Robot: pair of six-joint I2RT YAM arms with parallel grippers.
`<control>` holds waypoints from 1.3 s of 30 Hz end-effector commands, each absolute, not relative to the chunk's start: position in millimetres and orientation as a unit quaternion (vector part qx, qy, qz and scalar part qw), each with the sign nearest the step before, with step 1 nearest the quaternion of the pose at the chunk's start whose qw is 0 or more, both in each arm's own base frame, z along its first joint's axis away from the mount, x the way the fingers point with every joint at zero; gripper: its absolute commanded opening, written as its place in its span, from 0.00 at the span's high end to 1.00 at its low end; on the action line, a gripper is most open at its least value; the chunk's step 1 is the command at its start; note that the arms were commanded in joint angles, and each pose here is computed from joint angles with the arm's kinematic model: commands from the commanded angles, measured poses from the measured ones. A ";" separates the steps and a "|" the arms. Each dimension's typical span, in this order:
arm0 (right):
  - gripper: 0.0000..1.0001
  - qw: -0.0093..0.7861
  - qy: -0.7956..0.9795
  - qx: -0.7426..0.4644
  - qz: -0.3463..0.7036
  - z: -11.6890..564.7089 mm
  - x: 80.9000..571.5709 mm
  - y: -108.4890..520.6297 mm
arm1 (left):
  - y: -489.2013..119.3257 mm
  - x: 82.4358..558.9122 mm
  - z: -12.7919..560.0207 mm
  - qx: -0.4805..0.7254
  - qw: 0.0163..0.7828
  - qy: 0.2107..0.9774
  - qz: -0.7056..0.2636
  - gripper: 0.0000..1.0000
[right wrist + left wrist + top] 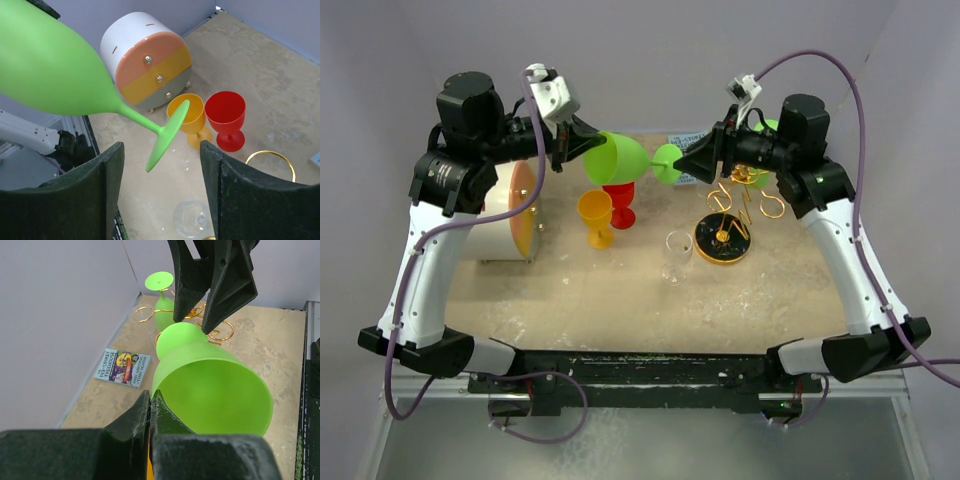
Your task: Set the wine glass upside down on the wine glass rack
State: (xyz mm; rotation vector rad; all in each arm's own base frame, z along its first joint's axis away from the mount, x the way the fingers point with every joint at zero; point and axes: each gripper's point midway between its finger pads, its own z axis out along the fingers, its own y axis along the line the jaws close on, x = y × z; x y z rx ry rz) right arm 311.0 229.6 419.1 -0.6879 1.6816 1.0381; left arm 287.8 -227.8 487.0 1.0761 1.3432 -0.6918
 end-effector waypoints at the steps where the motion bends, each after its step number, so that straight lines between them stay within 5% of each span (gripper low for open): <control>1: 0.40 0.515 0.685 -0.279 0.432 430.1 315.0 235.8 | -223.5 282.1 515.2 0.458 0.635 0.551 -0.288 1.00; 15: 0.66 0.487 0.699 -0.253 0.459 416.4 326.8 246.8 | -223.8 287.6 510.9 0.461 0.640 0.548 -0.279 1.00; 21: 1.00 0.507 0.702 -0.240 0.438 423.5 327.5 238.6 | -222.1 289.6 498.7 0.465 0.638 0.553 -0.268 1.00; 25: 1.00 0.545 0.703 -0.235 0.392 433.1 329.8 222.1 | -221.9 284.2 490.7 0.466 0.630 0.556 -0.276 0.95; 32: 1.00 0.591 0.701 -0.206 0.341 450.7 333.1 178.7 | -211.6 268.0 484.4 0.460 0.627 0.566 -0.273 0.50; 34: 1.00 0.604 0.701 -0.196 0.325 455.3 332.7 163.7 | -204.5 261.1 481.1 0.461 0.625 0.572 -0.264 0.46; 36: 1.00 0.621 0.699 -0.189 0.298 462.0 331.0 148.2 | -197.6 254.9 478.3 0.460 0.627 0.576 -0.252 0.29; 39: 1.00 0.646 0.698 -0.182 0.249 471.4 326.0 125.2 | -185.8 248.3 476.0 0.447 0.632 0.586 -0.240 0.18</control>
